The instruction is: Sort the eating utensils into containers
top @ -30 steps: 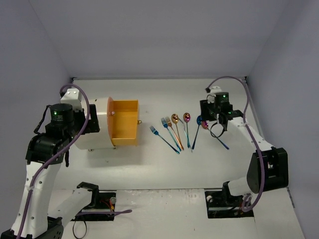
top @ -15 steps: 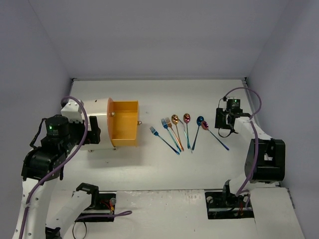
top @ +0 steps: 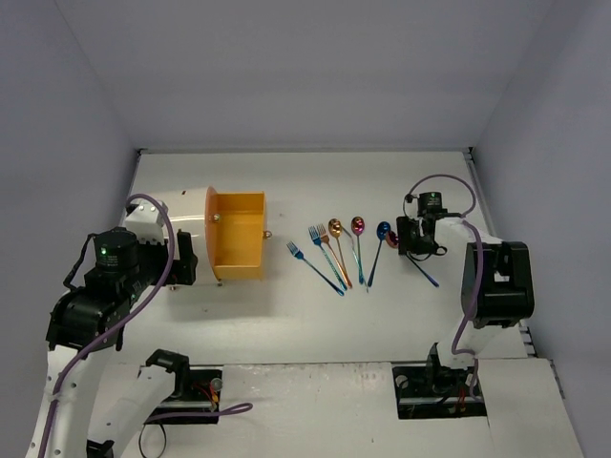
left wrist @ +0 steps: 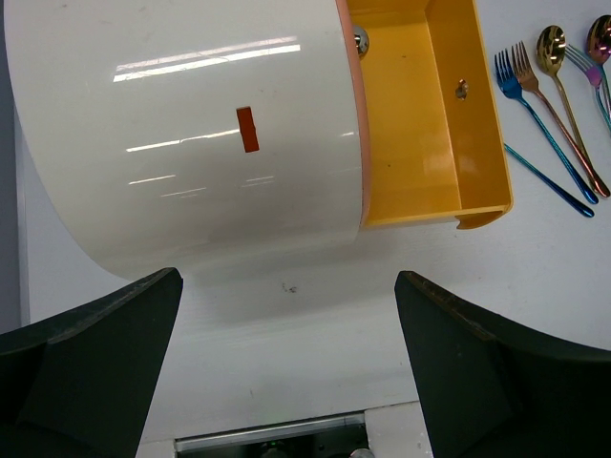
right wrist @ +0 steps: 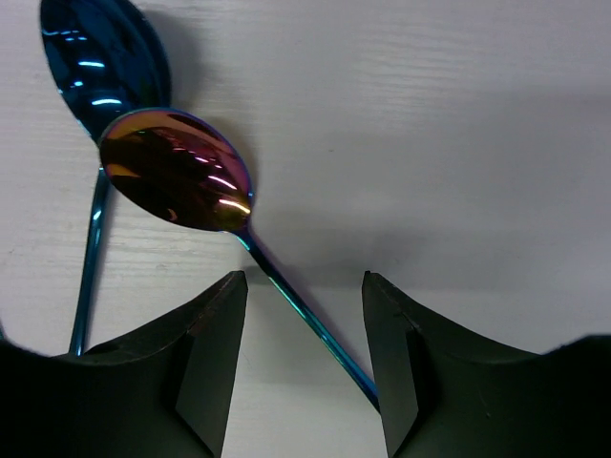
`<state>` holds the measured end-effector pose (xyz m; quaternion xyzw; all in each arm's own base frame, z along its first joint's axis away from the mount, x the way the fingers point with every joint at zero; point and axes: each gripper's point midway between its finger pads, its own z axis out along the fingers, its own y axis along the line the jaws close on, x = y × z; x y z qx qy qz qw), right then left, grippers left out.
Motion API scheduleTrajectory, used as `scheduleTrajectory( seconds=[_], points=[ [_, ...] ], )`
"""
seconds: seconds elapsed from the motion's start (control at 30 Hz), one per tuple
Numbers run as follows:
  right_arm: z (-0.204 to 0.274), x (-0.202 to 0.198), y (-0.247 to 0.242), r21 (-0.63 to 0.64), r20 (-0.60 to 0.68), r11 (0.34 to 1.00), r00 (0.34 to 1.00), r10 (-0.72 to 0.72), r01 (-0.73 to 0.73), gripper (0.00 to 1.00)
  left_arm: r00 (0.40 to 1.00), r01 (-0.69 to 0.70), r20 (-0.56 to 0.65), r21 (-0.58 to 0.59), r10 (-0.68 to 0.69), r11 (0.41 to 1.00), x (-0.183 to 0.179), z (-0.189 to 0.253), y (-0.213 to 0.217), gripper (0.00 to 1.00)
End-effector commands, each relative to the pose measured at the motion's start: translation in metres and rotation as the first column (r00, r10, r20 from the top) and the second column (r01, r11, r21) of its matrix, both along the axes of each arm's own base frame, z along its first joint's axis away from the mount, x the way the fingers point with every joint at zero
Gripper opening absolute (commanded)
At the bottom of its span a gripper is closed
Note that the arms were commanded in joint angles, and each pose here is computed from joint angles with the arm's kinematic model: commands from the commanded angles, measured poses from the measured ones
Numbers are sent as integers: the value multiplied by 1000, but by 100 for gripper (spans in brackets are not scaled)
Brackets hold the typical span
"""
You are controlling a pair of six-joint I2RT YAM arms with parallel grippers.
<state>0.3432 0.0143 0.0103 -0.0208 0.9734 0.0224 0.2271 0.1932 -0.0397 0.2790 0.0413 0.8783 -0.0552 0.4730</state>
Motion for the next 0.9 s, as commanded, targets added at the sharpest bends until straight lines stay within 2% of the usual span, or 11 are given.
scheduleTrajectory(
  seconds=[0.0, 0.13, 0.33, 0.5, 0.57, 0.73, 0.87],
  points=[
    [11, 14, 9, -28, 34, 999, 999, 40, -39, 49, 999, 10, 40, -7, -9, 1000, 8, 9, -3, 93],
    [6, 14, 15, -50, 18, 997, 998, 58, -57, 46, 999, 5, 41, -3, -5, 1000, 9, 10, -2, 93],
    [-2, 13, 8, -87, -12, 996, 1000, 8, -9, 19, 999, -5, 40, -1, 5, 1000, 10, 10, -1, 93],
    [2, 14, -4, -101, -4, 994, 999, -42, 42, 4, 999, -7, 46, 6, 7, 1000, 11, 13, 0, 93],
    [6, 15, -11, -129, 6, 990, 998, -61, 61, 0, 999, -5, 39, 8, 5, 1000, 12, 12, -1, 93],
    [27, 21, -14, -150, 51, 987, 997, -57, 64, 0, 999, -11, 39, 1, 11, 1000, 17, 15, -2, 93],
    [93, 46, 1, -102, 217, 993, 976, -34, 57, 0, 999, -12, 45, -3, 13, 1000, 21, 22, -3, 93]
  ],
)
